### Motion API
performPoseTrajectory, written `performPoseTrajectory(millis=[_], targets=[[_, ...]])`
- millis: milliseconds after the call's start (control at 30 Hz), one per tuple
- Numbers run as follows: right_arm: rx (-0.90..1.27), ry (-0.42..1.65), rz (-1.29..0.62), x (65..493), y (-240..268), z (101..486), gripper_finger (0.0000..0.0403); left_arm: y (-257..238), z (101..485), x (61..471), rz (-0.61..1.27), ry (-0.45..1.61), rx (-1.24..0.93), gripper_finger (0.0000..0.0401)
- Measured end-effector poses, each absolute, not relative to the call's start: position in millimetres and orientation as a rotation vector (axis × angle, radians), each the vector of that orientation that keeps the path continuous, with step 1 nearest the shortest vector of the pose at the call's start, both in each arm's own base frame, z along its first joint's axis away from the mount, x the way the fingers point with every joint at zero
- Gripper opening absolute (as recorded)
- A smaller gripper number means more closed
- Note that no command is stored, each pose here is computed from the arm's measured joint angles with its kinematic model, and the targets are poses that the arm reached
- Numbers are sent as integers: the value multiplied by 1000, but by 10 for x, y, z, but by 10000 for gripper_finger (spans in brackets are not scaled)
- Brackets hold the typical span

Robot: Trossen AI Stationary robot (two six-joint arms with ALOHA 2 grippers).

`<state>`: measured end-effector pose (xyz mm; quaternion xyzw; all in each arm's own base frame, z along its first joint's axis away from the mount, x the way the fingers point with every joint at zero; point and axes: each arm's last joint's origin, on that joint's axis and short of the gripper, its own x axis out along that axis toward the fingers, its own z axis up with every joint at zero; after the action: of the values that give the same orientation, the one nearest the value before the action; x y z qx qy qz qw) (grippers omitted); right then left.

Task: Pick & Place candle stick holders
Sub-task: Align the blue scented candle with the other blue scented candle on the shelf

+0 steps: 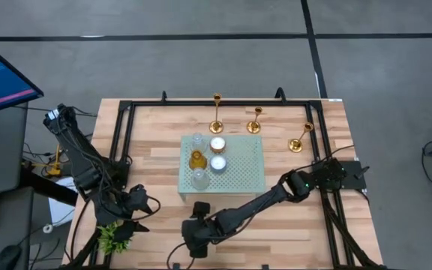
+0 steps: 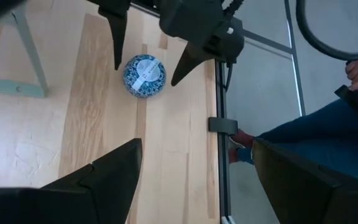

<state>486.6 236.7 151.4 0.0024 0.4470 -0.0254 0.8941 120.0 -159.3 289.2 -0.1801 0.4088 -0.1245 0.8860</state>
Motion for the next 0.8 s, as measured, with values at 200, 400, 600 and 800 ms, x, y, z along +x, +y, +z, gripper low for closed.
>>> performPoseTrajectory(millis=[200, 400, 600, 800], targets=[[17, 925, -55, 4850, 2384, 1443, 380, -1594, 2892, 1200, -259, 850, -374, 305], [33, 930, -65, 4834, 2392, 1398, 380, -1593, 2892, 1200, -260, 850, -372, 305], [62, 916, -52, 4887, 2377, 1338, 374, -1594, 2892, 1200, -260, 850, -372, 305], [78, 962, -45, 4855, 2436, 1187, 372, -1592, 2891, 1202, -253, 845, -372, 305]])
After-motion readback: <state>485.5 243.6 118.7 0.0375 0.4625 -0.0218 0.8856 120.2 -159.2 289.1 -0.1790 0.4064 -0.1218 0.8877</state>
